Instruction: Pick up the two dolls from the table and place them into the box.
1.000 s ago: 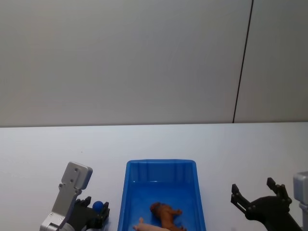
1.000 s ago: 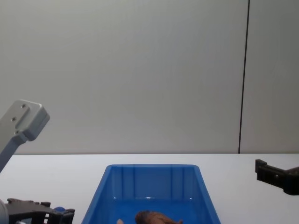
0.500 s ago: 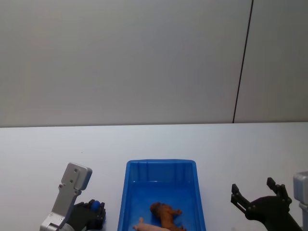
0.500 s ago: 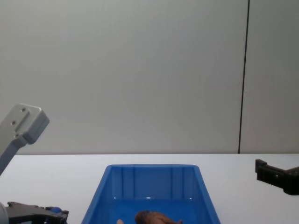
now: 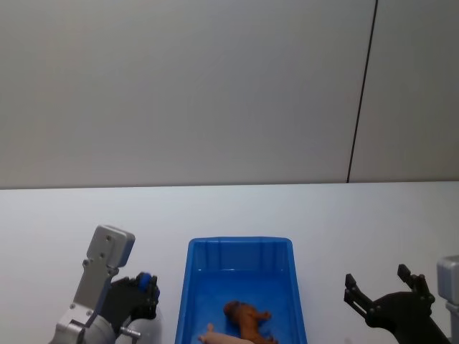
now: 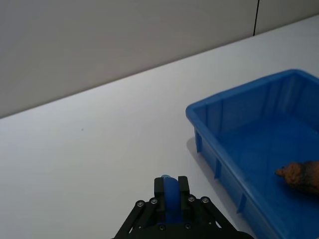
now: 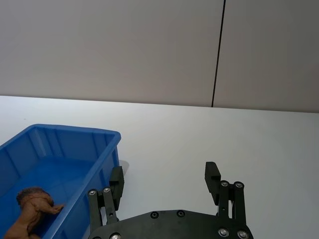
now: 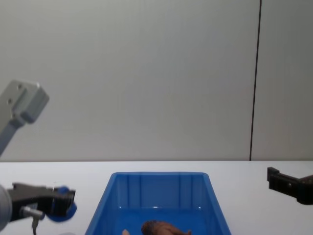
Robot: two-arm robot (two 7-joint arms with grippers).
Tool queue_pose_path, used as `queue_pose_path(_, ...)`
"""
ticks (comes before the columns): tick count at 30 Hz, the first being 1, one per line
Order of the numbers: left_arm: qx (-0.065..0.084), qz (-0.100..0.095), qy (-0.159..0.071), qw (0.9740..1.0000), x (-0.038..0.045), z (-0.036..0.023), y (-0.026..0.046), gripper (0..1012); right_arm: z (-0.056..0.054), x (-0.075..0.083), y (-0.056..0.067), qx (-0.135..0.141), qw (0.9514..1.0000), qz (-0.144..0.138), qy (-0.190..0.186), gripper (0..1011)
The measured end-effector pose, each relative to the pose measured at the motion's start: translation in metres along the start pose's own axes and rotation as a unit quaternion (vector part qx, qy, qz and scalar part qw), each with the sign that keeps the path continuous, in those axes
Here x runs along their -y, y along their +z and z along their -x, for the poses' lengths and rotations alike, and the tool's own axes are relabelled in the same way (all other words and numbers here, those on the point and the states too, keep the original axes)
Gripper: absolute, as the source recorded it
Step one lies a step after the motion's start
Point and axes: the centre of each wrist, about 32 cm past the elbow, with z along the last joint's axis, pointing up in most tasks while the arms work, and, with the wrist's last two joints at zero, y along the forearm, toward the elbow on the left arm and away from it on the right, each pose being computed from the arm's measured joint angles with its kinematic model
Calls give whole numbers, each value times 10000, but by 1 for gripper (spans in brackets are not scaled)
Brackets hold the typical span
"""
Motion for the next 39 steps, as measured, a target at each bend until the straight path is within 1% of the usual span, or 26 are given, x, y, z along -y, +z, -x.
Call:
queue_pose_path(1, 26, 96, -4, 10000, -9, 1, 28, 158, 0, 0, 0, 0, 10000, 0, 0, 1001)
queue_pose_path(3, 52, 198, -16, 9998, -20, 1, 60, 148, 0, 0, 0, 0, 10000, 0, 0, 1001)
queue_pose_path(4, 81, 300, -37, 9995, -29, 0, 93, 143, 0, 0, 0, 0, 10000, 0, 0, 1001)
queue_pose_path(6, 106, 405, -66, 9991, -37, 0, 127, 132, 0, 0, 0, 0, 10000, 0, 0, 1001)
queue_pose_path(7, 135, 519, -109, 9985, -44, -2, 161, 124, 0, 0, 0, 0, 10000, 0, 0, 1001)
queue_pose_path(10, 162, 659, -173, 9975, -50, -6, 201, 110, 0, 0, 0, 0, 10000, 0, 0, 1001)
queue_pose_path(11, 178, 744, -228, 9968, -53, -9, 225, 106, 0, 0, 0, 0, 10000, 0, 0, 1001)
queue_pose_path(13, 192, 833, -289, 9959, -56, -11, 252, 103, 0, 0, 0, 0, 10000, 0, 0, 1001)
queue_pose_path(14, 207, 931, -365, 9948, -57, -15, 277, 103, 0, 0, 0, 0, 10000, 0, 0, 1001)
queue_pose_path(16, 215, 999, -424, 9939, -57, -18, 298, 103, 0, 0, 0, 0, 10000, 0, 0, 1001)
queue_pose_path(19, 207, 1197, -629, 9906, -49, -25, 345, 103, 0, 0, 0, 0, 10000, 0, 0, 1001)
queue_pose_path(21, 203, 1262, -733, 9891, -45, -26, 362, 103, 0, 0, 0, 0, 10000, 0, 0, 1001)
queue_pose_path(24, 175, 1396, -937, 9856, -33, -27, 390, 103, 0, 0, 0, 0, 10000, 0, 0, 1001)
queue_pose_path(25, 159, 1452, -1034, 9839, -22, -29, 401, 103, 0, 0, 0, 0, 10000, 0, 0, 1001)
queue_pose_path(27, 139, 1511, -1152, 9817, -13, -31, 411, 107, 0, 0, 0, 0, 10000, 0, 0, 1001)
queue_pose_path(28, 131, 1527, -1183, 9811, -7, -31, 415, 134, 0, 0, 0, 0, 10000, 0, 0, 1001)
queue_pose_path(29, 120, 1562, -1253, 9797, 0, -33, 421, 134, 0, 0, 0, 0, 10000, 0, 0, 1001)
queue_pose_path(30, 104, 1607, -1356, 9776, 11, -33, 427, 166, 0, 0, 0, 0, 10000, 0, 0, 1001)
queue_pose_path(31, 93, 1629, -1408, 9765, 19, -33, 432, 193, 0, 0, 0, 0, 10000, 0, 0, 1001)
queue_pose_path(32, 70, 1676, -1533, 9738, 33, -32, 437, 236, 0, 0, 0, 0, 10000, 0, 0, 1001)
queue_pose_path(34, 49, 1711, -1642, 9715, 48, -32, 440, 272, 0, 0, 0, 0, 10000, 0, 0, 1001)
queue_pose_path(35, 22, 1747, -1750, 9690, 67, -31, 443, 327, 0, 0, 0, 0, 10000, 0, 0, 1001)
queue_pose_path(36, 5, 1773, -1806, 9675, 76, -30, 445, 351, 0, 0, 0, 0, 10000, 0, 0, 1001)
queue_pose_path(37, -3, 1791, -1883, 9656, 84, -29, 447, 410, 0, 0, 0, 0, 10000, 0, 0, 1001)
queue_pose_path(38, -31, 1827, -1991, 9628, 106, -28, 451, 430, 0, 0, 0, 0, 10000, 0, 0, 1001)
queue_pose_path(39, -42, 1846, -2048, 9612, 115, -26, 453, 430, 0, 0, 0, 0, 10000, 0, 0, 1001)
